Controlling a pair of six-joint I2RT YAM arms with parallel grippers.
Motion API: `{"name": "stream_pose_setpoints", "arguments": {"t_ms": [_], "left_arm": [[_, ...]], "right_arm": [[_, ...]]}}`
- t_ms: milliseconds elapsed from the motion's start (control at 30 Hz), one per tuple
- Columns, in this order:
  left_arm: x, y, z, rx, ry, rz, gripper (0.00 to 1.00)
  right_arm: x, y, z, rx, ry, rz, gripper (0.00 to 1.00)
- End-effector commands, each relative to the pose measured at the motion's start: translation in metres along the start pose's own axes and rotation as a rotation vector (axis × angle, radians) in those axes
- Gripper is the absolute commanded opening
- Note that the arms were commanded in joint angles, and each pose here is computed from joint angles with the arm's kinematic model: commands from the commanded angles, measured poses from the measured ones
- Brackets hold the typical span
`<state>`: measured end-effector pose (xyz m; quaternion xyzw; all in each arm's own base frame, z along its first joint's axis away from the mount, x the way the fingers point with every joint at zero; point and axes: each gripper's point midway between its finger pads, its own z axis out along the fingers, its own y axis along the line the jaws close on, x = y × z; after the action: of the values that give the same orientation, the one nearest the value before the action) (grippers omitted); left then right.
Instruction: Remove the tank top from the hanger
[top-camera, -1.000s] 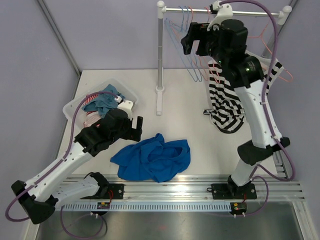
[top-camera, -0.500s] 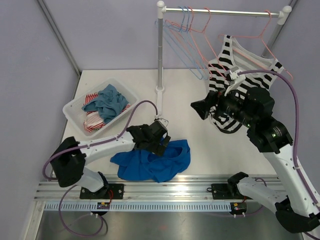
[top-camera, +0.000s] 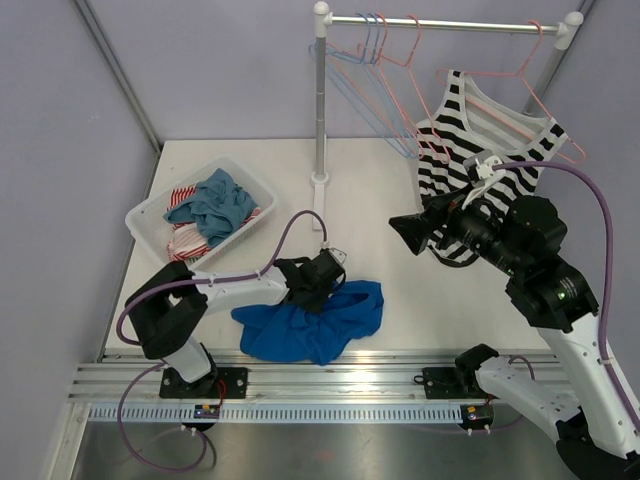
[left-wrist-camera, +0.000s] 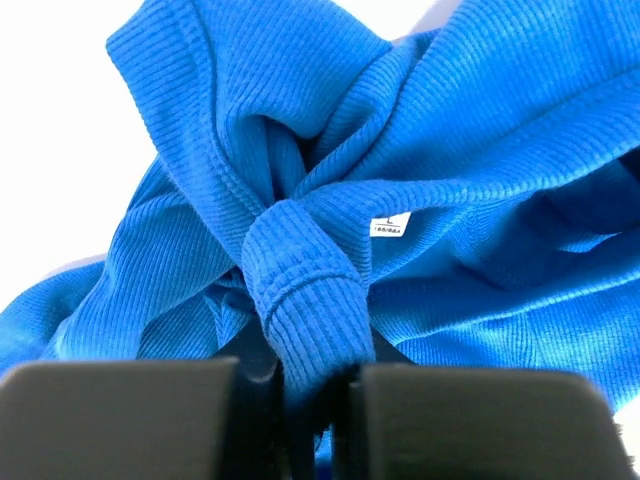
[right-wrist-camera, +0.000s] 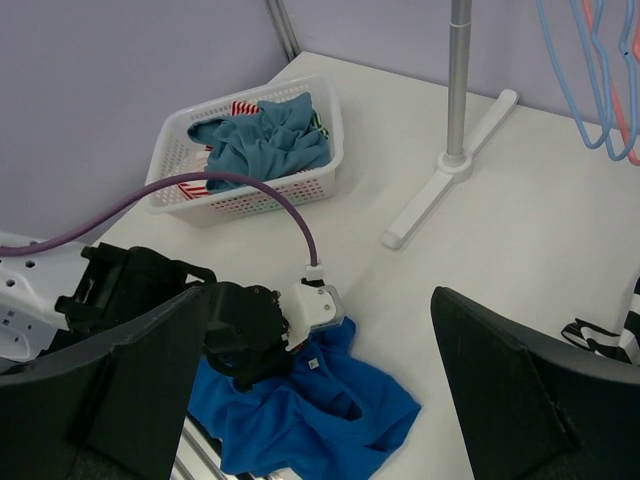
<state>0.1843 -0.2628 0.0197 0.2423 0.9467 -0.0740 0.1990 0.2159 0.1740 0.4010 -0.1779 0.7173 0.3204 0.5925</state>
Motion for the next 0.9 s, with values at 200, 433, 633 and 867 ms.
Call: {"name": "stream_pose_setpoints", "arguments": {"t_ms": [200, 433, 633, 867], "left_arm": [[-0.086, 0.058, -0.122, -0.229, -0.303, -0.089, 0.00], [-0.136, 0.141, -0.221, -0.400, -0.427, -0.210, 0.00], [-0.187, 0.222, -0.303, -0.523, -0.555, -0.355, 0.00], [-0.236, 0.287, -0.294, -0.442, -0.599, -0.429, 0.00]], "right_arm": [[-0.017, 0.004, -0.008, -0.005, -0.088, -0.028, 0.99], [-0.023, 0.005, -0.015, -0.001, -0.126, -0.034, 1.00], [-0.036, -0.007, -0.020, 0.081, -0.182, -0.024, 1.00], [-0.038, -0.021, -0.017, 0.152, -0.198, -0.004, 1.00]]}}
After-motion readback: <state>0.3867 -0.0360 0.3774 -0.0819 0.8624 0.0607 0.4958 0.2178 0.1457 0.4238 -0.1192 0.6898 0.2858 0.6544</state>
